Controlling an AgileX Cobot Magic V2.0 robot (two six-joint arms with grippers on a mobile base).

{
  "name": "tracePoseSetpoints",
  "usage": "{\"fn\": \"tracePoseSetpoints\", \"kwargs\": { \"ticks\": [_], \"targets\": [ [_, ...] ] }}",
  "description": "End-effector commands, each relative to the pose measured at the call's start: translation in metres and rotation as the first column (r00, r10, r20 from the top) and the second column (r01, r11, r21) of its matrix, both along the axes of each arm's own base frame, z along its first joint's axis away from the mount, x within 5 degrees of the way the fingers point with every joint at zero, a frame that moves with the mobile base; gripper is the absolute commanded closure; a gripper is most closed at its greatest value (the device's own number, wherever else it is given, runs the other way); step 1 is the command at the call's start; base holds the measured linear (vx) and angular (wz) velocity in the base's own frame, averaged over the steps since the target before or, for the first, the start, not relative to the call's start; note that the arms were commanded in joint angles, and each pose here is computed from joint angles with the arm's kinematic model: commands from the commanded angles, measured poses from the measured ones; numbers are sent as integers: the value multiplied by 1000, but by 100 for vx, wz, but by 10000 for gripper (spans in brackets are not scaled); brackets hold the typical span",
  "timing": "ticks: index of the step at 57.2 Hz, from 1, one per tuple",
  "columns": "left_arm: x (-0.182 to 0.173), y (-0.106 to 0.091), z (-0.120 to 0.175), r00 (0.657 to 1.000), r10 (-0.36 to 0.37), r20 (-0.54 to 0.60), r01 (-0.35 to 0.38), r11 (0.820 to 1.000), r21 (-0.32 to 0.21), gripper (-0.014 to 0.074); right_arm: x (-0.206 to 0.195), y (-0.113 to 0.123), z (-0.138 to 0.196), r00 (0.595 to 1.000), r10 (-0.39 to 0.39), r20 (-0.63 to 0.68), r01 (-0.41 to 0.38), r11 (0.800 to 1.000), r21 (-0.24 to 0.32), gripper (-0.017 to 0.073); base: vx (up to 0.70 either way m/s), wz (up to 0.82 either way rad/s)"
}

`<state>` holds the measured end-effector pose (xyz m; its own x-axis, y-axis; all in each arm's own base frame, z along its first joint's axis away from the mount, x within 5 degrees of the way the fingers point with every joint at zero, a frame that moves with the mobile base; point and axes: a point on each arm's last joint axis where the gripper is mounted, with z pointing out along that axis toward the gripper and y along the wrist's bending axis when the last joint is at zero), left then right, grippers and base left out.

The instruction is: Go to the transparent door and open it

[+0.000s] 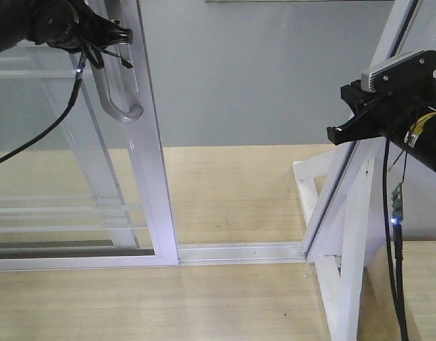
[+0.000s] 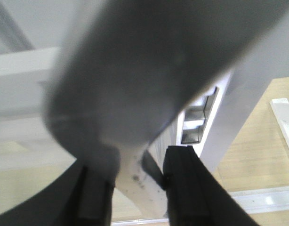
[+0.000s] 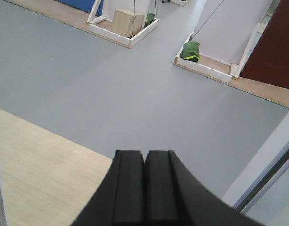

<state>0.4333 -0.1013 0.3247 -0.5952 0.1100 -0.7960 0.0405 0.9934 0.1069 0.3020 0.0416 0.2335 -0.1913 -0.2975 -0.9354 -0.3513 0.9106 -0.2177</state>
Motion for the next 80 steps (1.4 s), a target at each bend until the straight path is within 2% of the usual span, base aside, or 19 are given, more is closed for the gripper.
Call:
{"fn": "tracePoseSetpoints", "kwargs": {
  "ticks": [1, 5, 14, 33, 47, 63, 73, 80],
  "targets": [
    [-21, 11, 89, 938, -70, 338, 60, 997, 41, 597, 0, 1, 26, 991, 16, 132, -20, 999, 30, 562, 0, 0],
    [-23, 19, 92, 940, -56, 336, 36, 997, 65, 597, 0, 1, 26, 991, 16, 132, -20, 999, 30, 562, 0, 0],
    [-25, 31, 98, 938, -27, 344, 3, 997, 72, 597, 0, 1, 26, 991, 16, 131, -20, 999, 31, 562, 0, 0],
    [-27, 44, 97, 951, 13, 309, -58, 989, 139, 597, 0, 1, 26, 991, 16, 131, -20, 999, 31, 562, 0, 0],
    [-34, 58, 108, 943, 42, 330, -97, 984, 149, 597, 0, 1, 26, 991, 16, 131, -20, 999, 31, 562, 0, 0],
    [-57, 68, 133, 926, 75, 371, -127, 985, 116, 597, 0, 1, 26, 991, 15, 131, -20, 999, 34, 562, 0, 0],
    [-75, 73, 149, 922, 58, 382, -130, 978, 165, 597, 0, 1, 26, 991, 15, 131, -20, 999, 34, 562, 0, 0],
    [-90, 76, 155, 921, 63, 384, -136, 976, 168, 597, 0, 1, 26, 991, 15, 130, -20, 999, 35, 562, 0, 0]
  ]
}}
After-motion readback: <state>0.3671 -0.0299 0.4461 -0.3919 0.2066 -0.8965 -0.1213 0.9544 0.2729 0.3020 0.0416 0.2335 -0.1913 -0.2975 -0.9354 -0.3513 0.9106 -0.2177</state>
